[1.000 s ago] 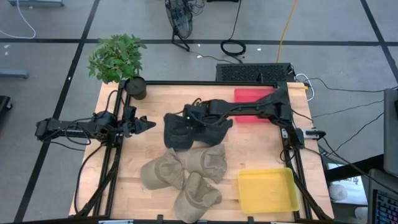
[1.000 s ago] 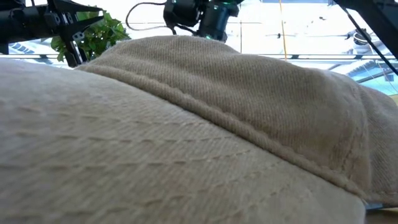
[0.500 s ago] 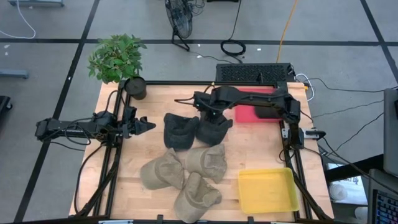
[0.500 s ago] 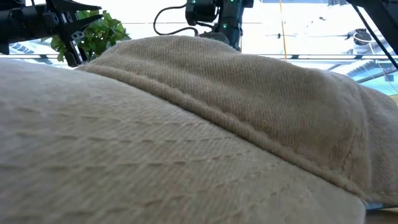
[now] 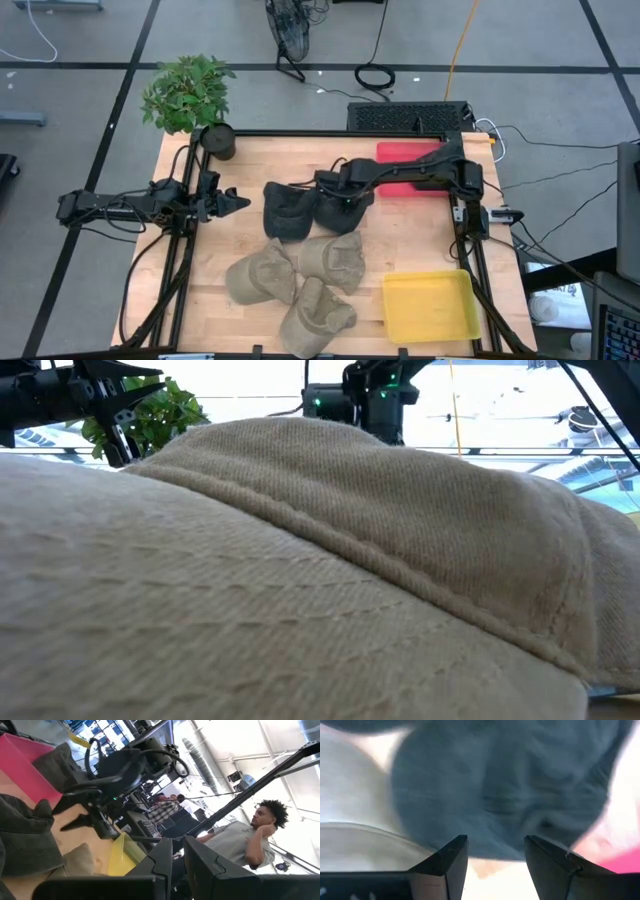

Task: Pick & Place hat
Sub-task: Put the right black cap into the red bin

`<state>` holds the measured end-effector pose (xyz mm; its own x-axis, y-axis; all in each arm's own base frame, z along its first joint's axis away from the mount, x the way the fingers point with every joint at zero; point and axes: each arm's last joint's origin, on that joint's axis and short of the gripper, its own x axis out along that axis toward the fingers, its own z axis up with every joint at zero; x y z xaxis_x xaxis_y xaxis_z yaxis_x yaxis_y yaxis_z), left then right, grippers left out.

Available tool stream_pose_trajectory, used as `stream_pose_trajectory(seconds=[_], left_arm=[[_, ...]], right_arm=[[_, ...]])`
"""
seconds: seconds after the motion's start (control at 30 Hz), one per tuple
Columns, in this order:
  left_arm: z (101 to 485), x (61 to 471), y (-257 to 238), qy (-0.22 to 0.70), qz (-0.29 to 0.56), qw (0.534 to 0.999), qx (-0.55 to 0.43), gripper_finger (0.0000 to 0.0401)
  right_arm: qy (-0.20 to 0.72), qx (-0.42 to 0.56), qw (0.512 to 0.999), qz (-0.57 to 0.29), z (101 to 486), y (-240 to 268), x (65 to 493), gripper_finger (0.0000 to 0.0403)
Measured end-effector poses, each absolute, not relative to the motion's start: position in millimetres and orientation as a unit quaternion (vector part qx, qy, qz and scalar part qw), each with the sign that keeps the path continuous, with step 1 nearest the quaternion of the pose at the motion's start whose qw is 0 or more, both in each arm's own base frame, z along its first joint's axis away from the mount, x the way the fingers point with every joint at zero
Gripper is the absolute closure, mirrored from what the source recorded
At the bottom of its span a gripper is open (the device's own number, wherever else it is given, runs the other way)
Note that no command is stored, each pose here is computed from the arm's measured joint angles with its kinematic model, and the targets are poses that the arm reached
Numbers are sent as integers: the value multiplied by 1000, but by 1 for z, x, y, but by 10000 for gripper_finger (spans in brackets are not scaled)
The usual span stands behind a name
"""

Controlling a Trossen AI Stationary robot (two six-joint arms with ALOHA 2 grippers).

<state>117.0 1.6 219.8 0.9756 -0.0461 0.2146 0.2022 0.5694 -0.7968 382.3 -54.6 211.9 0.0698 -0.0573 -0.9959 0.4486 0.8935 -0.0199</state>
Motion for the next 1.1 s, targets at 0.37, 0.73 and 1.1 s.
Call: stream_pose_trajectory(seconds=[0.37, 0.73, 1.1], left_arm=[[220, 117, 2, -85, -71, 879, -465, 350], [220, 117, 2, -86, -72, 875, -471, 350], [220, 117, 2, -86, -72, 876, -470, 350]], right_arm=[[629, 145, 745, -167, 213, -58, 390, 220], [632, 187, 735, -161, 190, -71, 383, 220], [617, 198, 747, -149, 181, -69, 384, 282]])
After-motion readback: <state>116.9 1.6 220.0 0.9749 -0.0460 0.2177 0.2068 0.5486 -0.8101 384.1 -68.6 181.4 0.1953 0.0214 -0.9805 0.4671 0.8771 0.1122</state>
